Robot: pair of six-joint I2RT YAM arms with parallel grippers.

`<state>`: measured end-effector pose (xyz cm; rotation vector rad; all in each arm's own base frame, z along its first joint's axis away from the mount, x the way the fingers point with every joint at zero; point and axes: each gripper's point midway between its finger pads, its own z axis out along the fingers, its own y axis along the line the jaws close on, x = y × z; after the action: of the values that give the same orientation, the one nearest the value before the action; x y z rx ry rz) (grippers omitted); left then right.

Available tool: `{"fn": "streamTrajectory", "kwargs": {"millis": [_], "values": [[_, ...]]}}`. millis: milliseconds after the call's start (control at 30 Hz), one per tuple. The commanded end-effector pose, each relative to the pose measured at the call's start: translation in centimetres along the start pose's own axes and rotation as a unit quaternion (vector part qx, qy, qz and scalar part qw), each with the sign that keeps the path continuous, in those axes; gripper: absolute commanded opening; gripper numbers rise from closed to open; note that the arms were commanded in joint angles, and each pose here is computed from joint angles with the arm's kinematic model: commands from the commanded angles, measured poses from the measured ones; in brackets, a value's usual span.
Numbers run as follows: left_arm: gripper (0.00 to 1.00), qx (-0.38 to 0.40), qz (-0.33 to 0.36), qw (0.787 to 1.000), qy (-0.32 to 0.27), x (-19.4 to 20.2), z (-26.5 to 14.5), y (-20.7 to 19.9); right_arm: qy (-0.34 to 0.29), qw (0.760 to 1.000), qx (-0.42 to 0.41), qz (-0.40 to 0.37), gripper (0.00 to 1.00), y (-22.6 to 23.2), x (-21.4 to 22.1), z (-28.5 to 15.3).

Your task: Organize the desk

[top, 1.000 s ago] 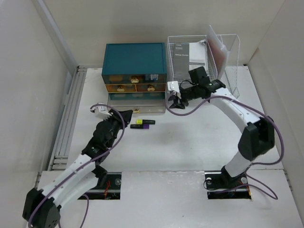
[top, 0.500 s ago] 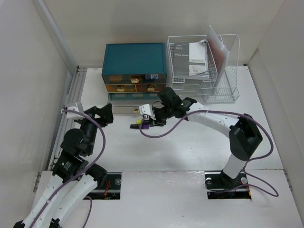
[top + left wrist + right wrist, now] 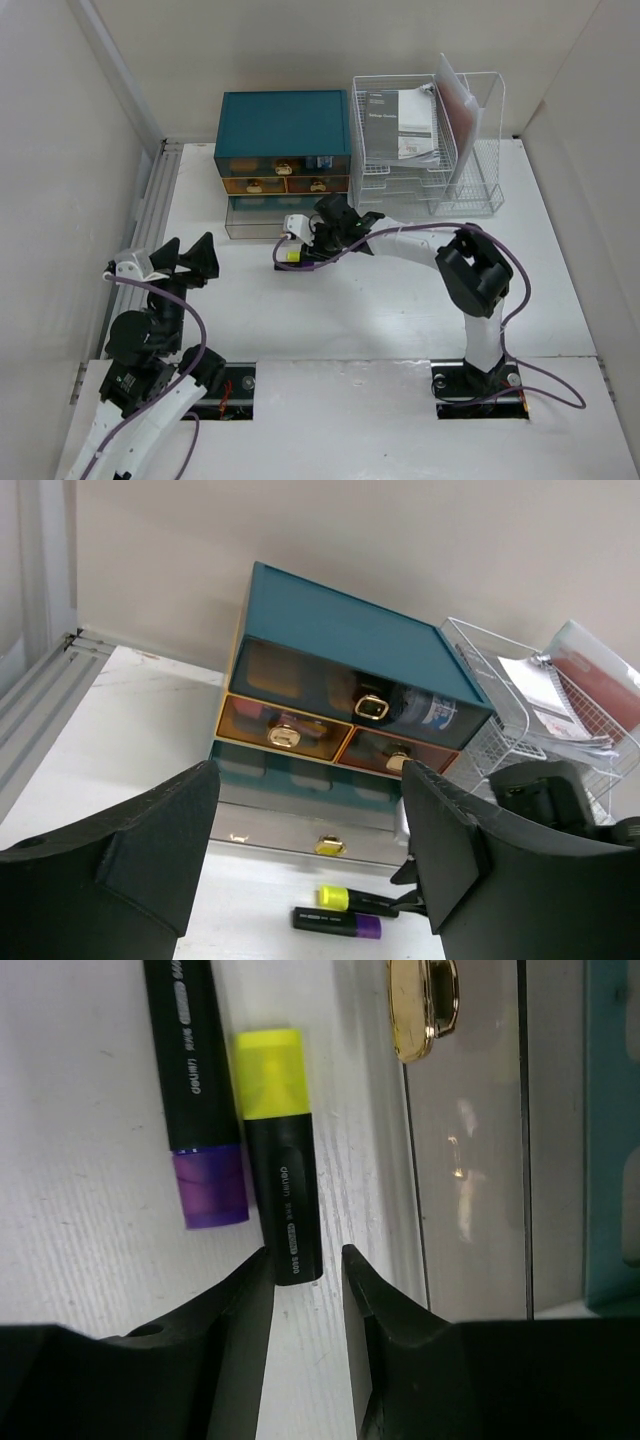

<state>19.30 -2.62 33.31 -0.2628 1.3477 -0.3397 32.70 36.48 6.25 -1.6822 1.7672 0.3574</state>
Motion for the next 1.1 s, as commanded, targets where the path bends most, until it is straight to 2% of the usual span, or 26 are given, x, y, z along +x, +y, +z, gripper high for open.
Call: {"fn": "streamTrajectory", "kwargs": {"millis": [0,233,500,1067], "values": [[0.71,0.015,0.002,1.000,-0.017,-0.6,0.0,-0.5,-0.005,0.999,0.040,0.005,0.39,-2.0,-2.0,-0.5],[0.72,0.020,0.000,1.000,-0.020,-0.8,-0.1,-0.6,0.024,0.999,0.031,0.006,0.42,-1.7,-0.4,0.8],[0.72,0.020,0.000,1.000,-0.020,-0.8,-0.1,-0.6,0.017,0.999,-0.031,-0.007,0.45,0.5,-0.3,1.0],[0.72,0.016,0.000,1.000,-0.021,-0.8,-0.1,-0.4,0.048,0.997,-0.065,-0.004,0.50,1.5,1.4,2.9]]}}
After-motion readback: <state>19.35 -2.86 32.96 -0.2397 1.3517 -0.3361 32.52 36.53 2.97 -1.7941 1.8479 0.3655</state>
